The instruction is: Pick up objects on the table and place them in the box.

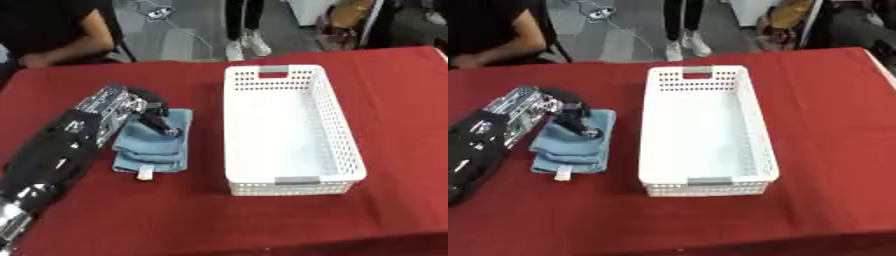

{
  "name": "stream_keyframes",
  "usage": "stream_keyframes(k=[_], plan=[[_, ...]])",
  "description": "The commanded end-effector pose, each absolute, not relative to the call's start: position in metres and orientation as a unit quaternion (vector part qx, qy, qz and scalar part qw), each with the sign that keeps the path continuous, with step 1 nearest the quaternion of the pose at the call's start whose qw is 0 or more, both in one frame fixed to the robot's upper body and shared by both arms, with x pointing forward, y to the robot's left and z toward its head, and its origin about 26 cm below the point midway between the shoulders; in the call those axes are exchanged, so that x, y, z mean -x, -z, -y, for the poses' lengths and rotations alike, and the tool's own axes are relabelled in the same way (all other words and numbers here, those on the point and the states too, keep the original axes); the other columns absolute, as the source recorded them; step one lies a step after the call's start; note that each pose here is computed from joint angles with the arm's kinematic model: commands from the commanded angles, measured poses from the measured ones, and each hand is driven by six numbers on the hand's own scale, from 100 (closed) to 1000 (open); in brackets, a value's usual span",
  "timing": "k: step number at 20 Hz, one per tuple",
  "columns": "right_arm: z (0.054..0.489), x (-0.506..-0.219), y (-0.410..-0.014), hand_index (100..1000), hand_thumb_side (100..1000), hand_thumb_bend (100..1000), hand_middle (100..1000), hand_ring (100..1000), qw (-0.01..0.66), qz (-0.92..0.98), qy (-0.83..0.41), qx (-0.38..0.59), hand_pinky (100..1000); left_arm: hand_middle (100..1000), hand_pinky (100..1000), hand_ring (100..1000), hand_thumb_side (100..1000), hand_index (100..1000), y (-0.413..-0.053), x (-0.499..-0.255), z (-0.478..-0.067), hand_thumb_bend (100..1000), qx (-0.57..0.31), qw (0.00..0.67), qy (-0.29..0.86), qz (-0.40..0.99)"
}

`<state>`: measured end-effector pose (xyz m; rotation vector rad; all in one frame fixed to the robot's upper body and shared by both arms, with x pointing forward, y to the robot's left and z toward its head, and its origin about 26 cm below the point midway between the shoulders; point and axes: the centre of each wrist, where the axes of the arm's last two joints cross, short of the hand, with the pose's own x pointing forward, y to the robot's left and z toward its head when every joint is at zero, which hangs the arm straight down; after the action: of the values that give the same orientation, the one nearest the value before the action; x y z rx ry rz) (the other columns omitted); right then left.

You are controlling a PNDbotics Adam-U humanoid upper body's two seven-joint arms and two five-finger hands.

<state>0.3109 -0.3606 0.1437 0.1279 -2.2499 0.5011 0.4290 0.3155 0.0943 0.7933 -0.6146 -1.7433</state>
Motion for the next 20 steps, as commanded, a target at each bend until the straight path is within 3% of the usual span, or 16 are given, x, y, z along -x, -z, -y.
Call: stream_keyframes(k=[1, 7, 20], plan=[[0.361, -0.312, -0.155, 1000, 911, 100, 888, 944, 0.390, 0.895, -0.211, -0.049, 816, 799, 1000, 874, 925, 940, -0.104, -0.435, -0.311, 910, -0.344, 0.517, 0.746, 0.241], [0.361, -0.312, -0.156, 1000, 912, 100, 888, 945, 0.390, 0.895, -0.211, -0.049, 816, 817, 1000, 890, 980, 956, -0.100, -0.438, -0.308, 926, -0.316, 0.516, 0.772, 0.194], [0.361, -0.312, -0.156, 1000, 913, 100, 888, 945, 0.390, 0.896, -0.209, -0.047, 816, 866, 1000, 937, 934, 971, -0.091, -0.434, -0.315, 932, -0.293, 0.536, 0.771, 0.180]])
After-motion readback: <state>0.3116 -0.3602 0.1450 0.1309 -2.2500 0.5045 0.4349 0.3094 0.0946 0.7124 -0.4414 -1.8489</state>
